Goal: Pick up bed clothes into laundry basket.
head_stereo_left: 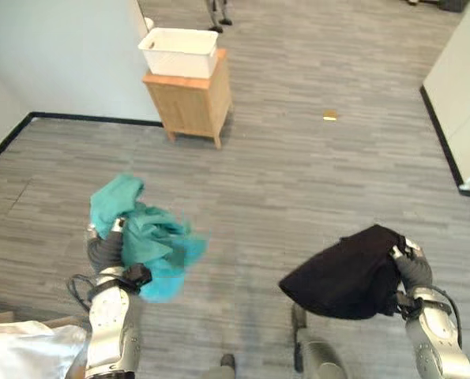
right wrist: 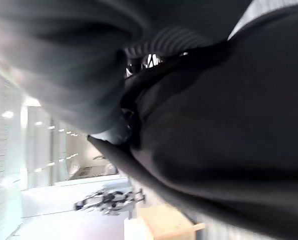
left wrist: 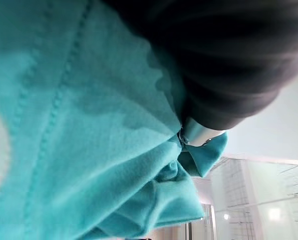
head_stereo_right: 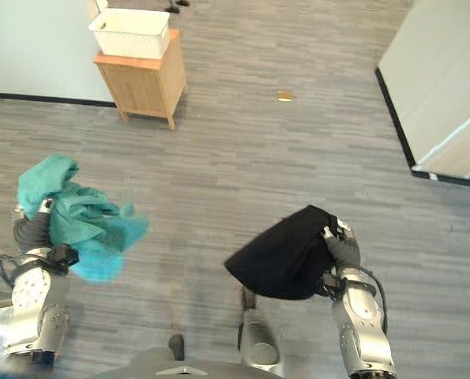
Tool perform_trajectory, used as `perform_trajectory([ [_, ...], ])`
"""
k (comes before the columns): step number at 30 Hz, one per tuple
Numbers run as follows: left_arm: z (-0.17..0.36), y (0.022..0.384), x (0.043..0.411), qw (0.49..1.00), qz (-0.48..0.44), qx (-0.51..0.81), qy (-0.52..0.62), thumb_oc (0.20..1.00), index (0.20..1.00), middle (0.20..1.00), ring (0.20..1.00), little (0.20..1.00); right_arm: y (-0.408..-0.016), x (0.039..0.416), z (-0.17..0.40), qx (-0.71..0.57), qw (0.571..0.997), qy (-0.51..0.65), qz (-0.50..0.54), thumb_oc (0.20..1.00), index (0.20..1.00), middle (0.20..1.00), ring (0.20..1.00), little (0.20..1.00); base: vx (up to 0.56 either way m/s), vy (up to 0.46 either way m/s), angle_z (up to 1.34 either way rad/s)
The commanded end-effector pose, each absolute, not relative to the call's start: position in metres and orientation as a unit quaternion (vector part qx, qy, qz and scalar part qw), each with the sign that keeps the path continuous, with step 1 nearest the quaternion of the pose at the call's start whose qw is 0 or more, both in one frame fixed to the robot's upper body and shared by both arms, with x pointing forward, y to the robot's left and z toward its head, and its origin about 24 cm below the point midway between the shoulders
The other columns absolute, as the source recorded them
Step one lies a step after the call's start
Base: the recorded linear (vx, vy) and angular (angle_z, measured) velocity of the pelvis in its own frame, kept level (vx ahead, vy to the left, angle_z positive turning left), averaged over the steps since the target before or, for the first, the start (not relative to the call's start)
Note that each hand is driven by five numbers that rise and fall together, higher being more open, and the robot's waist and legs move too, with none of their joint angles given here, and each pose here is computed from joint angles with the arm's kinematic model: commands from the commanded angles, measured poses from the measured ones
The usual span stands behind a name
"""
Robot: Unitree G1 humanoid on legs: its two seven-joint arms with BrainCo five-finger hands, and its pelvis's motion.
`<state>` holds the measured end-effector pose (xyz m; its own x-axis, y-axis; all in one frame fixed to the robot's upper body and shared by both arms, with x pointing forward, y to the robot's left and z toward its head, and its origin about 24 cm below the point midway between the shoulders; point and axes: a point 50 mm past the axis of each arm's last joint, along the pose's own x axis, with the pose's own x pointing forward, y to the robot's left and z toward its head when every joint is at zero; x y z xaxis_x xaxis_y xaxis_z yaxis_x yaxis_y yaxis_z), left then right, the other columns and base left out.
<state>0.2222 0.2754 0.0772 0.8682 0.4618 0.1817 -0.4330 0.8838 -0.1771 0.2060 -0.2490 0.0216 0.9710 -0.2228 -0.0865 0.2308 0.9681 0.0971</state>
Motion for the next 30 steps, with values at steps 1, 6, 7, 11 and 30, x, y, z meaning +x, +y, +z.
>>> perform_trajectory([
  [1, 0.127, 0.281, 0.224, 0.952, 0.206, -0.019, -0.224, 0.200, 0.200, 0.200, 0.200, 0.200, -0.251, 0.217, 0.061, 0.035, 0.994, -0.062, -0.088, 0.200, 0.200, 0.200, 0.200, 0.200, 0.27, -0.165, 0.23],
  [6, 0.136, 0.269, 0.237, 0.950, 0.183, -0.053, -0.247, 0.200, 0.200, 0.200, 0.200, 0.200, -0.263, 0.221, 0.076, 0.019, 0.991, -0.092, -0.099, 0.200, 0.200, 0.200, 0.200, 0.200, 0.30, -0.302, 0.49],
  [7, 0.139, 0.263, 0.241, 0.950, 0.169, -0.065, -0.253, 0.200, 0.200, 0.200, 0.200, 0.200, -0.266, 0.222, 0.079, 0.016, 0.989, -0.097, -0.106, 0.200, 0.200, 0.200, 0.200, 0.200, 0.07, -0.173, 0.84],
  [11, 0.131, 0.258, 0.245, 0.954, 0.161, -0.090, -0.237, 0.200, 0.200, 0.200, 0.200, 0.200, -0.270, 0.221, 0.078, 0.013, 0.989, -0.096, -0.115, 0.200, 0.200, 0.200, 0.200, 0.200, 0.08, -0.170, 0.44],
  [30, 0.089, 0.258, 0.232, 0.970, 0.164, -0.094, -0.150, 0.200, 0.200, 0.200, 0.200, 0.200, -0.247, 0.213, 0.042, 0.019, 0.996, -0.021, -0.087, 0.200, 0.200, 0.200, 0.200, 0.200, 0.08, 0.101, -0.12],
])
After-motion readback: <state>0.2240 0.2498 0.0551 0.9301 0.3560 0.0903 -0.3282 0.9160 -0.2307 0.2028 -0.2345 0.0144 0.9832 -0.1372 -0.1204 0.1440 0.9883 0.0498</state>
